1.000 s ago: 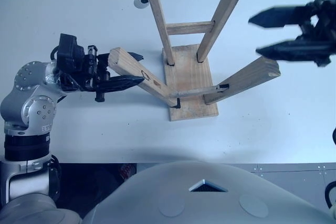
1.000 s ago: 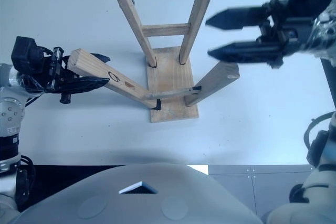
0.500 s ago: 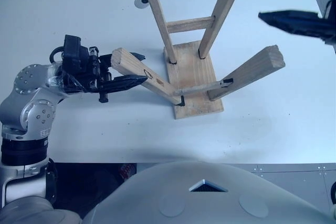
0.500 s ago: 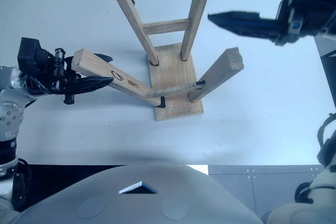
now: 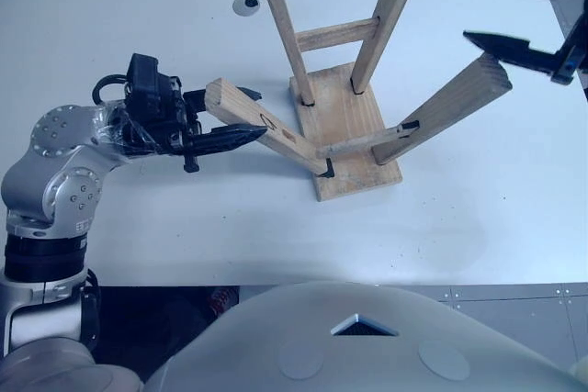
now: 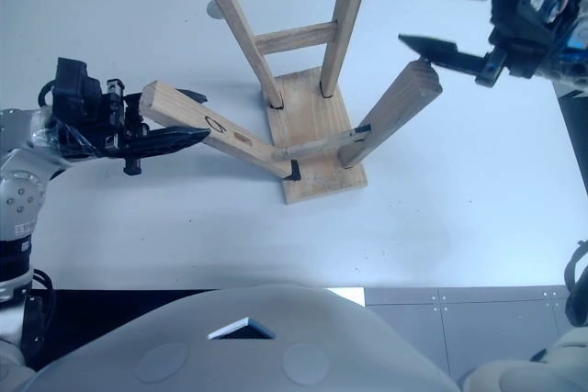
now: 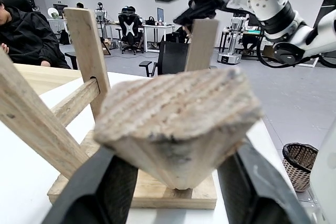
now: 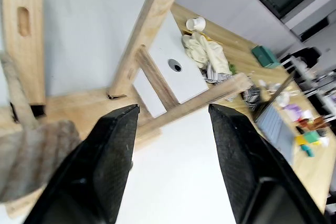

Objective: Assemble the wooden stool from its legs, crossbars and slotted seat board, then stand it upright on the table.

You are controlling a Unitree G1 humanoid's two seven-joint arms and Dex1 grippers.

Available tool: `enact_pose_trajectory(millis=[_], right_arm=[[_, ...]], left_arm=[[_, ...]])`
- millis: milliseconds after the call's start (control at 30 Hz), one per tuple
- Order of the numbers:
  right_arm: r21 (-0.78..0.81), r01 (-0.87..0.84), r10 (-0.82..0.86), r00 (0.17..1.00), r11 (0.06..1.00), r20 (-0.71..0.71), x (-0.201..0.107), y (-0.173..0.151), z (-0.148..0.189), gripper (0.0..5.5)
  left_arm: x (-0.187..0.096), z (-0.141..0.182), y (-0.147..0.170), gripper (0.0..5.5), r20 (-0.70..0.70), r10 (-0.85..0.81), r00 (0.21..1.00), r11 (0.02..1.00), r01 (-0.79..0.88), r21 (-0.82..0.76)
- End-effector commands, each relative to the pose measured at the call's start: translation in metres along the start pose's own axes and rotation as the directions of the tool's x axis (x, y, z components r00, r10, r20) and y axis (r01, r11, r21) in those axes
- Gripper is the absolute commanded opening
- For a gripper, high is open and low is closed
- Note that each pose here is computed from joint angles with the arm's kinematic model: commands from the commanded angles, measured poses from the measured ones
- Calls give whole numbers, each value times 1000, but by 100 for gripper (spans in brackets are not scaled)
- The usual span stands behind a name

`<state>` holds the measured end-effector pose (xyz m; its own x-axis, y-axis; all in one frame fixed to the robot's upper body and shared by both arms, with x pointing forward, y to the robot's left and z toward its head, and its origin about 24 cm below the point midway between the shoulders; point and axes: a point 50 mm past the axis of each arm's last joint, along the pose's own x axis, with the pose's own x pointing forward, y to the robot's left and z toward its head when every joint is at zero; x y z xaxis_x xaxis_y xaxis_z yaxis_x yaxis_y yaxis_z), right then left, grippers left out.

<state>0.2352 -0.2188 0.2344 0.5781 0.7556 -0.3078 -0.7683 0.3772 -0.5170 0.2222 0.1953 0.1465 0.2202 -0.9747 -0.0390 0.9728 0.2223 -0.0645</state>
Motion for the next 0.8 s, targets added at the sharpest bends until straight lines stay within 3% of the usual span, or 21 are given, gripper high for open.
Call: enact_pose_trajectory(millis=[33,200,433,800], right_arm=[[162,-59,59,998,985,7,11,18,-22,245],[234,-51,62,997,971,-38,25,33,-44,245],[242,-83,102,993,967,-67,38,47,-50,245],[270,-86,113,990,959,-88,46,54,-55,245]], left_arm=[[6,-1,5,201,-143,-7,990,998,14,53],[9,7,9,201,-209,-62,976,992,83,92],[9,4,13,201,-288,-84,954,984,124,124],[11,6,25,201,-270,-83,959,984,122,131]])
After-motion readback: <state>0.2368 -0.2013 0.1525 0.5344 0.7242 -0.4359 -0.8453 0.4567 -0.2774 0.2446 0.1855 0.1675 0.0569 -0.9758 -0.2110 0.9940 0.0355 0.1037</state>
